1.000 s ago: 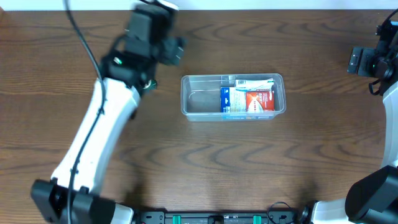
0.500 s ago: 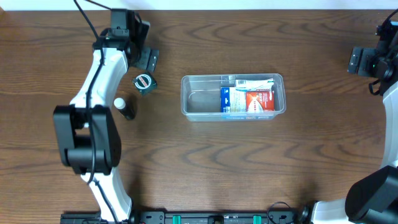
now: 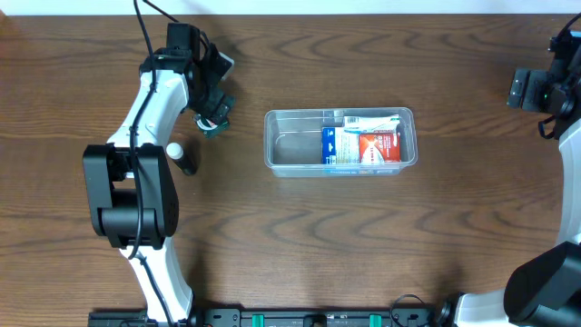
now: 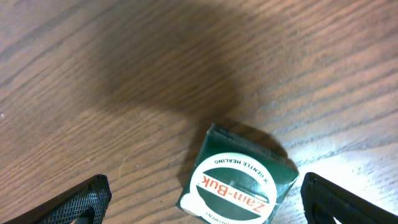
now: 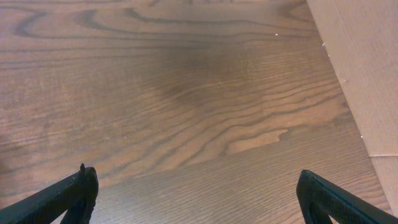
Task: Pack container
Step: 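Move the left gripper to the green Zam-Buk tin and grasp it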
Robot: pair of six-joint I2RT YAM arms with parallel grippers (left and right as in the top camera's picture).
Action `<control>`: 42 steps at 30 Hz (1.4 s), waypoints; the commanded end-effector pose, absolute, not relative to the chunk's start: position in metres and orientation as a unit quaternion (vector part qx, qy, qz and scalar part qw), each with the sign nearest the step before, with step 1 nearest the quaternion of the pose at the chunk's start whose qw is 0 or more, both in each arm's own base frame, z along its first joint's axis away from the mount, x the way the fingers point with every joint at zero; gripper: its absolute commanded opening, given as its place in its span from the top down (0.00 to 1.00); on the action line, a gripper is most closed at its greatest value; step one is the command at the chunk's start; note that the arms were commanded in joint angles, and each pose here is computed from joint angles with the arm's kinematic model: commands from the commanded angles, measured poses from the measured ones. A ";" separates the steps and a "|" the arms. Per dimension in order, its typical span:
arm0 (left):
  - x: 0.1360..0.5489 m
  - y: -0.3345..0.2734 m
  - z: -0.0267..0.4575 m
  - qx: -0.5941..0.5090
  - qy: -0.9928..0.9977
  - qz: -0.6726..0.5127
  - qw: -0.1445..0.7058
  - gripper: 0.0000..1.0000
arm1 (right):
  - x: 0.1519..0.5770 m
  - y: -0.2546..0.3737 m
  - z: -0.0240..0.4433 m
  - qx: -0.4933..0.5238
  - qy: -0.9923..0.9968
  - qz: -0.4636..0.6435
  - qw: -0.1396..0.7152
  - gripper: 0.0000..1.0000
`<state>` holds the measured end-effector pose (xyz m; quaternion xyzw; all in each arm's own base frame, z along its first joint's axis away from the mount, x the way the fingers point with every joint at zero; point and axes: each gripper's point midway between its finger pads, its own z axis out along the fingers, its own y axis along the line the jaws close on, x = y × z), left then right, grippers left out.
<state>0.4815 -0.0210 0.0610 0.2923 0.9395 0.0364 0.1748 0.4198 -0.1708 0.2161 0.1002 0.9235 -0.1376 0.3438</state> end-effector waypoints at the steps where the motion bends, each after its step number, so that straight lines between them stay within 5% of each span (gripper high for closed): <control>1: 0.480 -0.020 0.048 0.313 0.936 0.031 0.161 0.02 | 0.420 -0.174 0.219 0.110 0.921 -0.139 0.347 0.01; 36: 0.445 -0.023 0.007 0.315 0.946 -0.009 0.071 0.01 | 0.420 -0.174 0.219 0.110 0.921 -0.139 0.347 0.01; 42: 0.444 -0.023 0.007 0.315 0.947 -0.010 0.069 0.26 | 0.420 -0.174 0.219 0.110 0.921 -0.139 0.347 0.01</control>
